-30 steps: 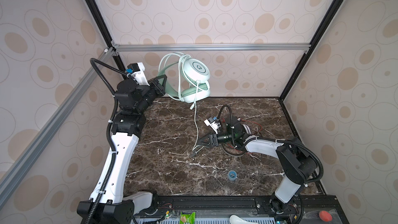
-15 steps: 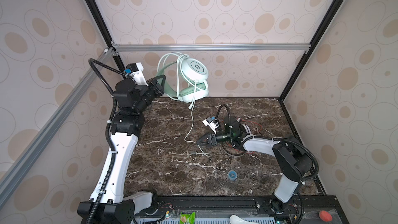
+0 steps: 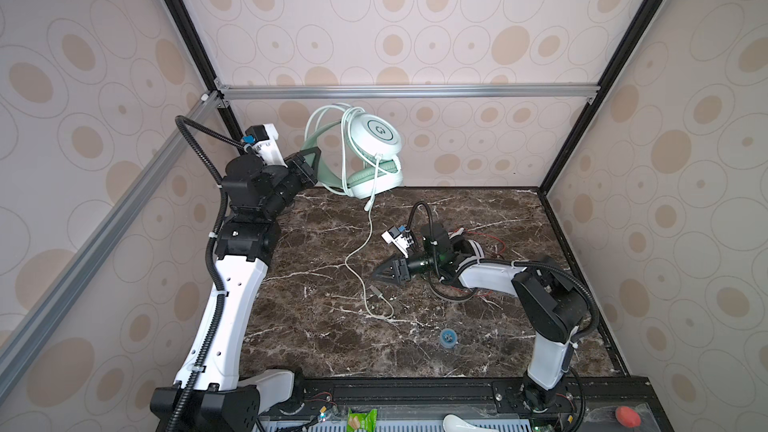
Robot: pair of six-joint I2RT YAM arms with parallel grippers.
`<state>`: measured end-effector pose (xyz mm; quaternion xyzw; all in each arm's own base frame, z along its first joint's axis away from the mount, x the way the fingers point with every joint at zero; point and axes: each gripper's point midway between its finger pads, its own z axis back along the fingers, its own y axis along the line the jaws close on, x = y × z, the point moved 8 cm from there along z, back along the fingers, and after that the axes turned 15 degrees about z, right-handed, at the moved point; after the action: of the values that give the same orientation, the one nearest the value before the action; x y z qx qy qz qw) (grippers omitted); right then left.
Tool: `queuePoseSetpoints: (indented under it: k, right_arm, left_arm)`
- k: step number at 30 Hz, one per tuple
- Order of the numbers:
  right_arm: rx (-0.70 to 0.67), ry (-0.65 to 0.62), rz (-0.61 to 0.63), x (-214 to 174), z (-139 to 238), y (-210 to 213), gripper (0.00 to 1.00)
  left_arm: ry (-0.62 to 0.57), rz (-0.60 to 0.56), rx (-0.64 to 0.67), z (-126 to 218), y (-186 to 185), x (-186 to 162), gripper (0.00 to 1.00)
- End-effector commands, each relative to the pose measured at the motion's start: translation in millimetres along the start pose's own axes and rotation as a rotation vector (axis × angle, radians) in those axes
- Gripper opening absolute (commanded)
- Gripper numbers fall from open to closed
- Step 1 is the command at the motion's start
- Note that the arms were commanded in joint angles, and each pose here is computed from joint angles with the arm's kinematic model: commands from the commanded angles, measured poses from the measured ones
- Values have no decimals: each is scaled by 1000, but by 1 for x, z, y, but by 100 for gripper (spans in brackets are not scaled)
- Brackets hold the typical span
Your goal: Wrap the headphones
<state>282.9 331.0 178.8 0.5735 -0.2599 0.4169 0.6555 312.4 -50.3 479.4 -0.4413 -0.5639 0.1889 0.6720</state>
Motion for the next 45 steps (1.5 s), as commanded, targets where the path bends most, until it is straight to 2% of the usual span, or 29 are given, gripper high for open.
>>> queuePoseSetpoints:
  k: [1, 9, 15, 18, 25, 32, 35, 38, 45]
  right_arm:
    - [-1, -1, 26, 3, -13, -5, 63]
    - [36, 4, -1, -6, -40, -8, 62]
    - [-67, -36, -28, -5, -46, -22, 62]
    - [-146, -18, -14, -3, -46, -28, 62]
    - [-311, 26, 33, -1, -26, -33, 61]
    - [-360, 72, 53, -8, -7, -19, 62]
    - [-379, 85, 93, -8, 6, -5, 66]
    - [-427, 70, 153, 1, 22, 12, 66]
    - [-522, -44, 342, 75, 59, 44, 73]
  left_arm:
    - [-78, 13, -93, 17, -25, 15, 0]
    - [-81, 18, -87, 18, -23, 13, 0]
    - [-79, 17, -93, 19, -24, 13, 0]
    - [-79, 16, -95, 20, -25, 13, 0]
    - [-83, 18, -112, 22, -28, 14, 0]
    - [-86, 9, -123, 22, -31, 16, 0]
    - [-90, 9, -127, 22, -33, 18, 0]
    - [-88, 3, -134, 22, -35, 18, 0]
    - [-81, -13, -146, 24, -40, 19, 0]
